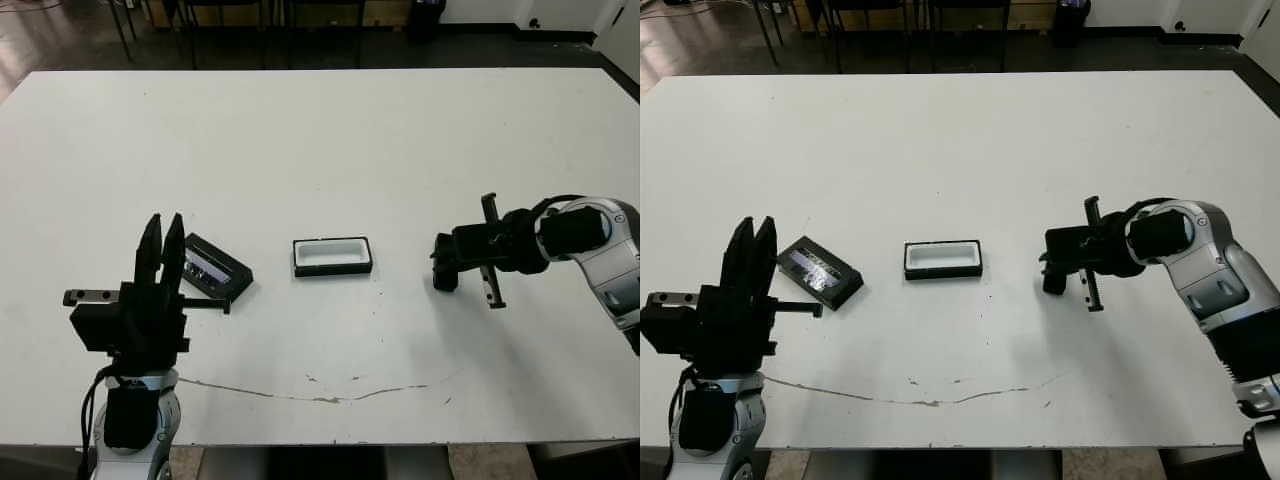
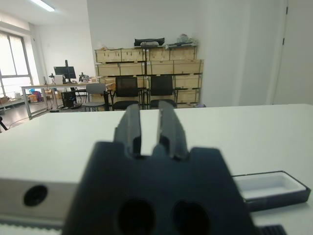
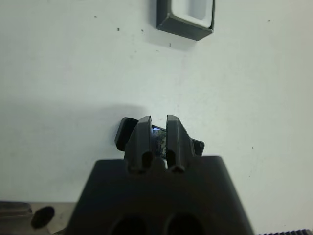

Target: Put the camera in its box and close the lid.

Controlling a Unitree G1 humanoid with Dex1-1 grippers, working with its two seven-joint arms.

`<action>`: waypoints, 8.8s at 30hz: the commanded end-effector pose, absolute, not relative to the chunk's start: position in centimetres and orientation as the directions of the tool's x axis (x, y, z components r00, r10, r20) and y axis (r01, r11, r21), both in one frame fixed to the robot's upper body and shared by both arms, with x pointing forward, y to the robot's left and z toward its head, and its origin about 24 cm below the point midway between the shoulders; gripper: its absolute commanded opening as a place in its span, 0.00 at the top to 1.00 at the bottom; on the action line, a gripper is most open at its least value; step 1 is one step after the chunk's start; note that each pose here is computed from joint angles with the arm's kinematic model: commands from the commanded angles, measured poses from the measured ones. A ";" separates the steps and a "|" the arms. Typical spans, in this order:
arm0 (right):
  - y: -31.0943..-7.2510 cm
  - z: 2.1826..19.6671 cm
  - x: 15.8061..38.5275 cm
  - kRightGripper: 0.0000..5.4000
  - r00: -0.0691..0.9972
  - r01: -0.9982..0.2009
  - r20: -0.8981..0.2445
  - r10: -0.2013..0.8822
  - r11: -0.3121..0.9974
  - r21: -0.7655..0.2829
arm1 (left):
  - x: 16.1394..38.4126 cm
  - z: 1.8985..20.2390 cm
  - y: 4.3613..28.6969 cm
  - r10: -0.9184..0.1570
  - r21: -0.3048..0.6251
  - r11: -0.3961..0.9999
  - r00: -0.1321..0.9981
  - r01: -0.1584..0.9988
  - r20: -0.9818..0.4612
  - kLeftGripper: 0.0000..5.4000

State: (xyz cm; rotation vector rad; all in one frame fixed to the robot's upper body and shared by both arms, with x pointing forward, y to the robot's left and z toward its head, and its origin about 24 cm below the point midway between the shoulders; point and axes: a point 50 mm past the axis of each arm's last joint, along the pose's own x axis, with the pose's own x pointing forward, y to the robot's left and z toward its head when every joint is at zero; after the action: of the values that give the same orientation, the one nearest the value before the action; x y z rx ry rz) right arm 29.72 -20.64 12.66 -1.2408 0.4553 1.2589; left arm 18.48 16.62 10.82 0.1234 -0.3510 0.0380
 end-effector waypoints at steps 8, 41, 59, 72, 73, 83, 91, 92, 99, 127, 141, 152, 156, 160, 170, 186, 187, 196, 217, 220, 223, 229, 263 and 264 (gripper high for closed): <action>-22.3 12.6 29.3 1.00 0.309 -0.912 -0.863 0.400 -0.133 -0.389 | 18.4 10.2 16.7 0.016 0.110 0.993 0.950 -0.053 0.311 1.00; -14.6 9.7 21.4 0.86 0.959 -0.284 -0.092 0.269 0.891 -0.354 | 18.6 9.4 16.2 -0.011 0.109 0.994 0.958 -0.021 0.286 1.00; -11.4 7.8 22.1 0.13 0.999 -0.018 -0.036 0.010 0.977 -0.215 | 18.7 8.8 16.7 -0.021 0.119 0.993 0.961 -0.013 0.277 1.00; -13.7 6.9 23.0 0.00 0.988 0.138 -0.051 -0.147 0.978 -0.159 | 18.7 8.8 16.8 -0.030 0.110 0.994 0.959 -0.001 0.281 1.00; -13.9 6.9 23.0 0.00 0.987 0.143 -0.053 -0.152 0.977 -0.157 | 18.7 8.7 16.8 -0.029 0.110 0.994 0.960 -0.001 0.278 1.00; -14.4 5.8 23.2 0.00 0.982 0.154 -0.090 -0.164 0.982 -0.106 | 18.7 8.7 16.8 -0.034 0.110 0.994 0.961 0.004 0.274 1.00; -14.2 4.6 23.2 0.00 0.977 0.161 -0.127 -0.171 0.983 -0.083 | 18.6 8.7 17.0 -0.034 0.114 0.993 0.961 0.003 0.273 1.00; -14.2 4.5 23.2 0.00 0.976 0.160 -0.133 -0.171 0.983 -0.087 | 18.6 8.7 17.0 -0.034 0.113 0.994 0.961 0.003 0.273 1.00; -14.0 3.5 23.0 0.00 0.967 0.179 -0.174 -0.188 0.982 -0.066 | 18.7 8.8 17.3 -0.035 0.122 0.993 0.961 0.001 0.273 1.00; -12.6 1.9 22.1 0.82 0.935 0.309 -0.203 -0.292 0.950 0.055 | 18.4 8.8 17.5 -0.051 0.138 0.990 0.962 0.014 0.268 1.00; -13.5 2.8 22.7 0.97 0.937 0.237 -0.258 -0.235 0.971 -0.024 | 18.3 8.6 17.2 -0.050 0.130 0.991 0.962 0.015 0.267 1.00; -14.5 4.9 21.7 0.98 0.966 0.134 -0.229 -0.124 0.991 0.029 | 18.4 8.6 17.0 -0.050 0.118 0.993 0.964 0.020 0.261 1.00; -15.2 6.1 21.3 1.00 0.978 0.081 -0.199 -0.062 0.993 0.086 | 18.4 8.6 16.9 -0.055 0.112 0.993 0.964 0.027 0.261 1.00; -15.9 7.6 21.1 1.00 0.989 0.026 -0.150 0.003 0.982 0.189 | 18.4 8.6 16.8 -0.058 0.118 0.993 0.963 0.028 0.262 1.00; -16.4 9.8 20.7 1.00 0.995 -0.080 -0.037 0.092 0.965 0.250 | 18.4 8.6 16.9 -0.059 0.126 0.992 0.963 0.026 0.262 1.00; -21.8 13.3 24.4 1.00 0.958 -0.237 0.089 0.271 0.930 -0.279 | 18.5 8.6 17.1 -0.050 0.126 0.992 0.964 0.017 0.260 1.00; -22.4 13.9 24.9 1.00 0.953 -0.258 0.070 0.295 0.909 -0.326 | 18.5 8.6 17.1 -0.049 0.128 0.992 0.964 0.016 0.262 1.00; -24.2 15.7 28.7 0.89 0.897 -0.436 -0.143 0.418 0.782 -0.446 | 18.5 8.6 17.1 -0.058 0.132 0.991 0.962 0.023 0.268 1.00; -24.6 11.3 33.3 0.03 0.589 -0.796 -0.489 0.643 0.566 -0.214 | 18.3 8.6 17.3 -0.048 0.136 0.991 0.963 0.012 0.266 1.00; -24.7 10.8 33.4 0.00 0.577 -0.803 -0.494 0.651 0.564 -0.195 | 18.3 8.6 17.4 -0.050 0.143 0.990 0.963 0.012 0.266 1.00; -24.6 10.4 33.5 0.00 0.565 -0.811 -0.502 0.655 0.552 -0.193 | 18.3 8.5 17.4 -0.046 0.142 0.990 0.963 0.008 0.265 1.00; -24.3 10.1 33.4 0.00 0.530 -0.836 -0.484 0.697 0.526 -0.157 | 18.4 8.5 17.6 -0.045 0.155 0.988 0.965 0.005 0.257 1.00; -22.7 5.6 31.9 0.26 0.424 -0.880 -0.488 0.763 0.475 -0.022 | 18.4 8.6 17.8 -0.044 0.156 0.988 0.969 0.006 0.244 1.00; -22.8 5.6 31.9 0.30 0.425 -0.882 -0.489 0.762 0.471 -0.032 | 18.4 8.6 17.8 -0.044 0.158 0.987 0.969 0.005 0.244 1.00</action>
State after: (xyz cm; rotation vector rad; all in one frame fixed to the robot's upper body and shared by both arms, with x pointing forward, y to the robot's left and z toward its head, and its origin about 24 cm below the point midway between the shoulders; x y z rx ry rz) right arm 32.41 -22.53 6.60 -0.2973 0.4089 1.0505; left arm 18.55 17.59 9.05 0.1548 -0.2876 -0.0263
